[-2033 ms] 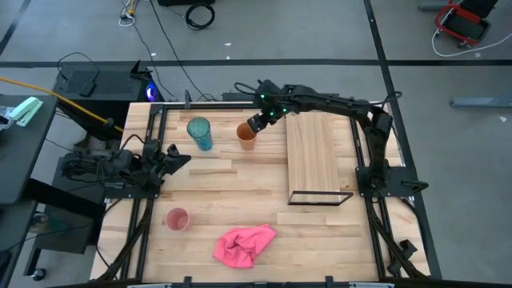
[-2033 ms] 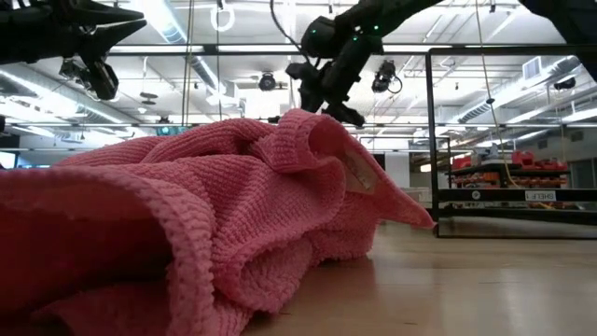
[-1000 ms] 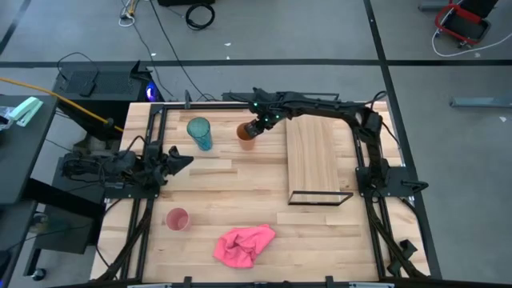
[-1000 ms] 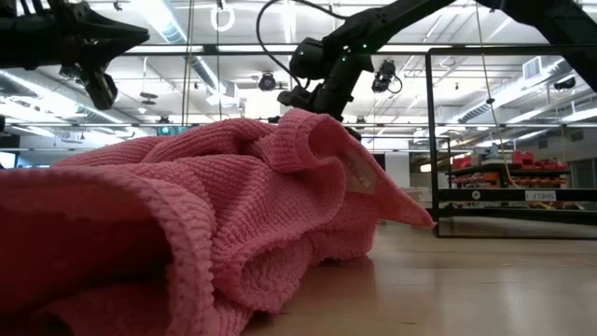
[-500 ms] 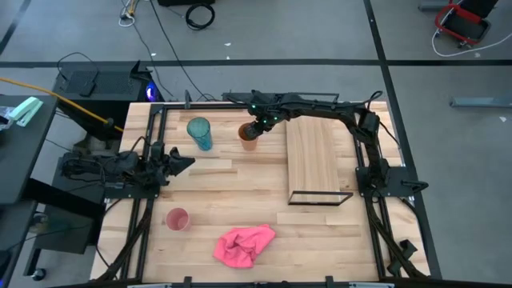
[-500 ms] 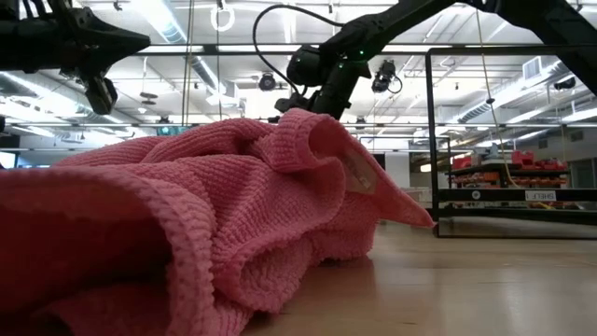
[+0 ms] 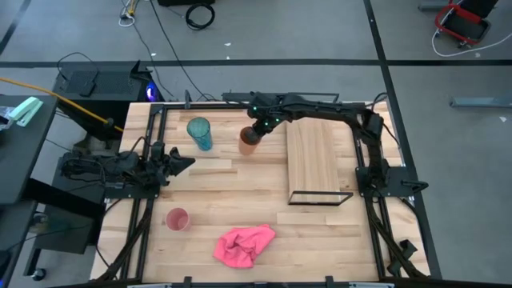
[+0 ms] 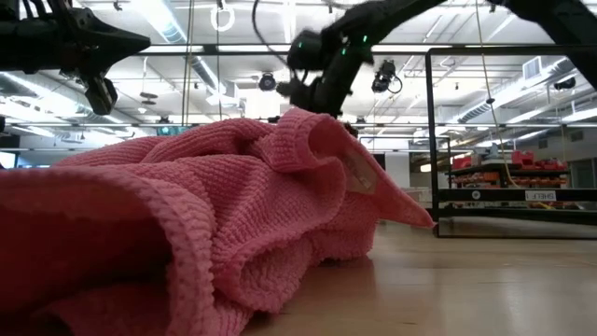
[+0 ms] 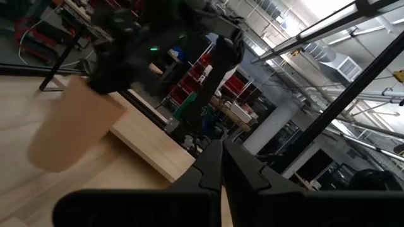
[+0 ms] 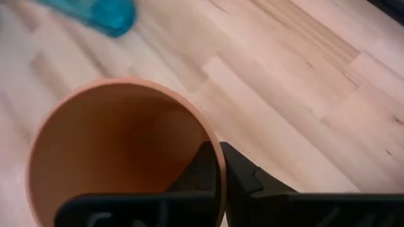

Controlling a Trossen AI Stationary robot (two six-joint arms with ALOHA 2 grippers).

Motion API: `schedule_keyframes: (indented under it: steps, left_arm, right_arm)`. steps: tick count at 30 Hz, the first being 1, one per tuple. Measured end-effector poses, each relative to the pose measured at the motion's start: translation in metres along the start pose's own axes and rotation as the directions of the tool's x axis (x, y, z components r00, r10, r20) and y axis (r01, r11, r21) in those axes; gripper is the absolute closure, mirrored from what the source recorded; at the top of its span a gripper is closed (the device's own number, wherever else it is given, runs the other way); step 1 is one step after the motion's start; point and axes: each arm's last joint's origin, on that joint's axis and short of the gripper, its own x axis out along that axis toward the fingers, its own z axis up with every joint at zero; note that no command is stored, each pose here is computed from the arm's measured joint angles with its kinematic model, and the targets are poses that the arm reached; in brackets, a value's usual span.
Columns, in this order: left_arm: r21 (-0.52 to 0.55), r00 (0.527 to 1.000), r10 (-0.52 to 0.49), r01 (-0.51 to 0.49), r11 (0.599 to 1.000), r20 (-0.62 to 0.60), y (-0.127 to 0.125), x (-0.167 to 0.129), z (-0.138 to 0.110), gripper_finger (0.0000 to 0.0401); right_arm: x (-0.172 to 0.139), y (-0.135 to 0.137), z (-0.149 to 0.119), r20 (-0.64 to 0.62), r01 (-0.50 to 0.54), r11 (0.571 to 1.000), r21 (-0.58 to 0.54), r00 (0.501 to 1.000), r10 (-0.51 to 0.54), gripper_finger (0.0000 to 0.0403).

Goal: Stack small to large cups/mugs on shelf
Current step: Move the orange cup to the bottom right of the table

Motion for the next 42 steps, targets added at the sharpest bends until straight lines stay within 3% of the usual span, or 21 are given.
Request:
schedule_keyframes:
  steps: [11,22,30,37,42]
  left_arm:
    - [-0.006,1.000,0.000,0.000,1.000,0.005,0.000,0.000,0.000,0.0388]
    - [-0.012,1.000,0.000,0.000,1.000,0.006,0.000,0.000,0.000,0.0380]
    - [-0.011,1.000,0.005,-0.005,1.000,0.010,0.000,0.000,0.001,0.0388]
    - [-0.011,1.000,0.006,-0.006,1.000,0.009,0.000,0.000,0.000,0.0377]
    - [-0.013,1.000,0.005,-0.005,1.000,0.012,0.000,0.000,0.001,0.0383]
  right_arm:
    - [-0.092,0.045,-0.048,-0.013,0.032,0.988,-0.150,0.999,-0.034,0.0398]
    - [-0.097,0.073,-0.072,-0.032,0.016,0.972,-0.235,0.999,-0.024,0.0398]
    - [-0.141,0.111,-0.102,-0.025,-0.094,0.928,-0.362,0.996,0.091,0.0398]
    - [-0.197,0.146,-0.149,-0.113,-0.160,0.860,-0.485,0.986,0.120,0.0398]
    - [-0.215,0.155,-0.199,-0.197,-0.075,0.906,-0.417,0.980,-0.009,0.0398]
